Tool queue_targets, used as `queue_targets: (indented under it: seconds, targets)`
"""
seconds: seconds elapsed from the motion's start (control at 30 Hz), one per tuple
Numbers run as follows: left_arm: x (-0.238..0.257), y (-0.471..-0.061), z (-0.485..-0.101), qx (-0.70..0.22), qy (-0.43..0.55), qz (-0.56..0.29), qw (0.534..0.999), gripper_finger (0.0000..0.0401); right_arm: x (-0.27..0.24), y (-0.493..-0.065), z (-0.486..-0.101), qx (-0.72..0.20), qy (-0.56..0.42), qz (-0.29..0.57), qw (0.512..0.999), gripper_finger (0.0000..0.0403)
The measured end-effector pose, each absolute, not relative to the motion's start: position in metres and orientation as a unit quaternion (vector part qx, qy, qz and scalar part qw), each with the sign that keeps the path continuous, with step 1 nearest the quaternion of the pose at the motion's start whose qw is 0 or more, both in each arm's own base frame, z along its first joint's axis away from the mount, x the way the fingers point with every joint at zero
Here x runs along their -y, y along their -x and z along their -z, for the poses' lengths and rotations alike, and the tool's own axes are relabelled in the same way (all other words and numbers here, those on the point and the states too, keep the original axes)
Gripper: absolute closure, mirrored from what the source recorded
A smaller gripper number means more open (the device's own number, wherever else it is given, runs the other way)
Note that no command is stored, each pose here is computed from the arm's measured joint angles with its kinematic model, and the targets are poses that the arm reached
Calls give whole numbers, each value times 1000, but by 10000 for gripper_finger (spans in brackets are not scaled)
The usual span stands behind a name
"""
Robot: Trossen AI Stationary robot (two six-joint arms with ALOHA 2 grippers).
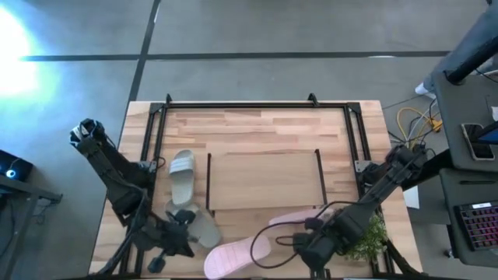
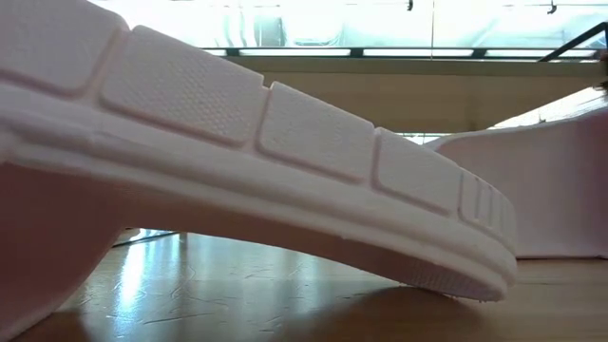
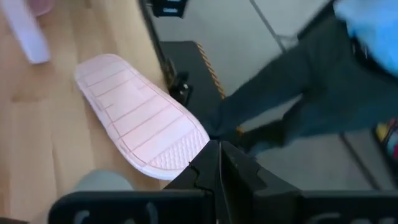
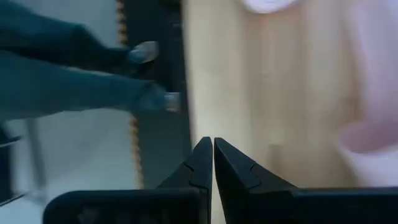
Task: Pick and place slides into the shelf
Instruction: Put the right pink slide on the shelf
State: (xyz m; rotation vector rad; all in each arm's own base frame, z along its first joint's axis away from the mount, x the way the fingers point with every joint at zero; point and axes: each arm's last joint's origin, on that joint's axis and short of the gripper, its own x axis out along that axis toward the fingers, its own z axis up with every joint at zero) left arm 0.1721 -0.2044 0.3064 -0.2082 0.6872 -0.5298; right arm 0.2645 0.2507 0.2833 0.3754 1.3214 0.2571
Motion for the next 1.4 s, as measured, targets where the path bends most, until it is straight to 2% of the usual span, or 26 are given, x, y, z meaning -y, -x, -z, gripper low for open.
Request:
queue_targets:
  seconds: [0.13,0.4,0.6,0.77,0.93,1.1,1.2,1.4]
  targets:
    - [206,-169,-301,-335,78,265,901,401,-262,-273,-274,-616,-205,-152,745,394]
    - [211,-171,-290,-350,61,251,900,401,-264,-272,-266,-658,-268,-100,697,394]
    - [222,-179,-265,-392,29,235,889,401,-264,-266,-269,-649,-264,-47,712,394]
    - [229,-186,-241,-428,-8,200,881,401,-267,-257,-277,-628,-224,-8,746,394]
    - [233,-191,-222,-444,-50,153,881,401,-269,-240,-284,-583,-191,96,784,394]
    - [232,-194,-209,-445,-92,102,885,401,-267,-230,-279,-542,-201,181,795,394]
    - [229,-194,-204,-441,-123,67,886,401,-268,-230,-268,-541,-216,200,788,394]
    - [224,-193,-200,-438,-156,32,885,401,-280,-239,-252,-537,-222,185,793,394]
